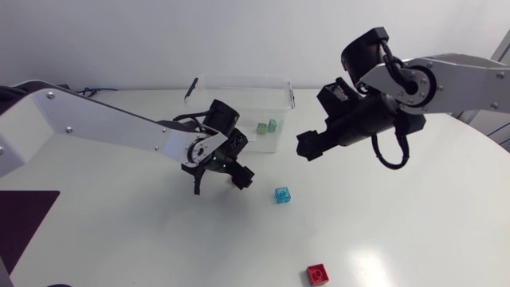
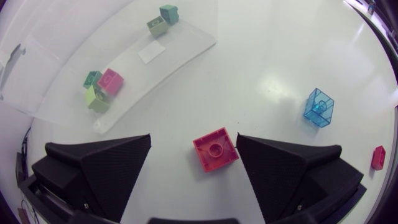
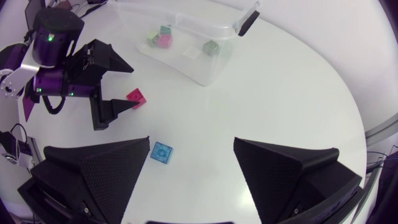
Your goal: Place the duplo bricks in the container
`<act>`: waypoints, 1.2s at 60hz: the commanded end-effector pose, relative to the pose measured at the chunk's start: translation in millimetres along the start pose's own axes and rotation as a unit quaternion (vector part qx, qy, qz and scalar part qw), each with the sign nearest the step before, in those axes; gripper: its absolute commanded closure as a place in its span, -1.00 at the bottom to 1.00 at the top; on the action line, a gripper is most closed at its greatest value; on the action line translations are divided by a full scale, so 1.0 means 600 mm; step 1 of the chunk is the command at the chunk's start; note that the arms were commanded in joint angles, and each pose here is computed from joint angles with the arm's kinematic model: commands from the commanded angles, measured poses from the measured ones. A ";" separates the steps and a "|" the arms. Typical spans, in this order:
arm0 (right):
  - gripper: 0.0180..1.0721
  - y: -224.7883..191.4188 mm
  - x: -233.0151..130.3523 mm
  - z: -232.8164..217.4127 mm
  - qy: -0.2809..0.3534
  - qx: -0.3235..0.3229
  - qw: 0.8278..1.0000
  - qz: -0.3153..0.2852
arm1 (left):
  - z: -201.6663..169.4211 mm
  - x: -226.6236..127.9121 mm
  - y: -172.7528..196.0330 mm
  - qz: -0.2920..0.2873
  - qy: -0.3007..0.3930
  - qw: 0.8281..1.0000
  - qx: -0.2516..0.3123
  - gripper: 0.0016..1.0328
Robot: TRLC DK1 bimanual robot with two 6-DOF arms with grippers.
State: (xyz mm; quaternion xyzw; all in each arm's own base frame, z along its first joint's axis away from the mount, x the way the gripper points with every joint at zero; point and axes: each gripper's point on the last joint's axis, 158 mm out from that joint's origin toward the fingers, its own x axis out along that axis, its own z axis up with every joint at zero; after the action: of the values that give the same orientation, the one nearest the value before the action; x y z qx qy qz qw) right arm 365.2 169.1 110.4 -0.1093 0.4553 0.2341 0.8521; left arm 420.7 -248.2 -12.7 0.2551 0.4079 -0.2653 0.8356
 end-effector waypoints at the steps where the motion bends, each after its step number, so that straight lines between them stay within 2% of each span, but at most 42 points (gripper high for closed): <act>1: -0.86 0.017 0.003 -0.022 0.005 0.006 1.000 0.009 | -0.002 0.015 -0.005 -0.001 0.010 1.000 -0.015 -0.86; 17: -0.86 0.057 0.026 -0.057 0.029 -0.003 0.999 0.026 | -0.005 0.026 -0.002 -0.002 0.027 0.998 -0.049 -0.83; 24: -0.85 0.067 0.047 -0.069 0.047 -0.005 0.998 0.029 | -0.008 0.031 0.003 -0.001 0.036 0.997 -0.067 -0.73; 32: -0.85 0.073 0.079 -0.092 0.076 0.004 0.997 0.028 | -0.018 0.037 0.004 -0.003 0.049 0.995 -0.084 -0.51; 51: -0.85 0.080 0.098 -0.118 0.098 0.000 0.995 0.022 | -0.025 0.049 0.000 -0.021 0.065 0.992 -0.104 -0.51; 53: -0.85 0.080 0.098 -0.120 0.099 0.001 0.995 0.022 | -0.026 0.050 -0.001 -0.024 0.067 0.992 -0.105 -0.44; 55: -0.85 0.081 0.098 -0.121 0.100 0.003 0.995 0.021 | -0.028 0.050 -0.002 -0.026 0.068 0.991 -0.109 -0.28; 60: -0.85 0.083 0.099 -0.125 0.103 0.004 0.994 0.019 | -0.027 0.050 -0.003 -0.028 0.068 0.991 -0.115 0.32; 72: -0.85 0.081 0.113 -0.130 0.115 0.008 0.993 0.009 | -0.035 0.049 -0.022 -0.046 0.077 0.990 -0.112 0.38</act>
State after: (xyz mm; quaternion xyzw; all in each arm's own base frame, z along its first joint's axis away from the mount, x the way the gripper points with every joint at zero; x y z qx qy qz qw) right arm 320.4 201.8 27.0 -0.1264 0.5364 0.2380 0.7998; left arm 419.5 -250.7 -39.5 0.1706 0.4919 -0.2398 0.8194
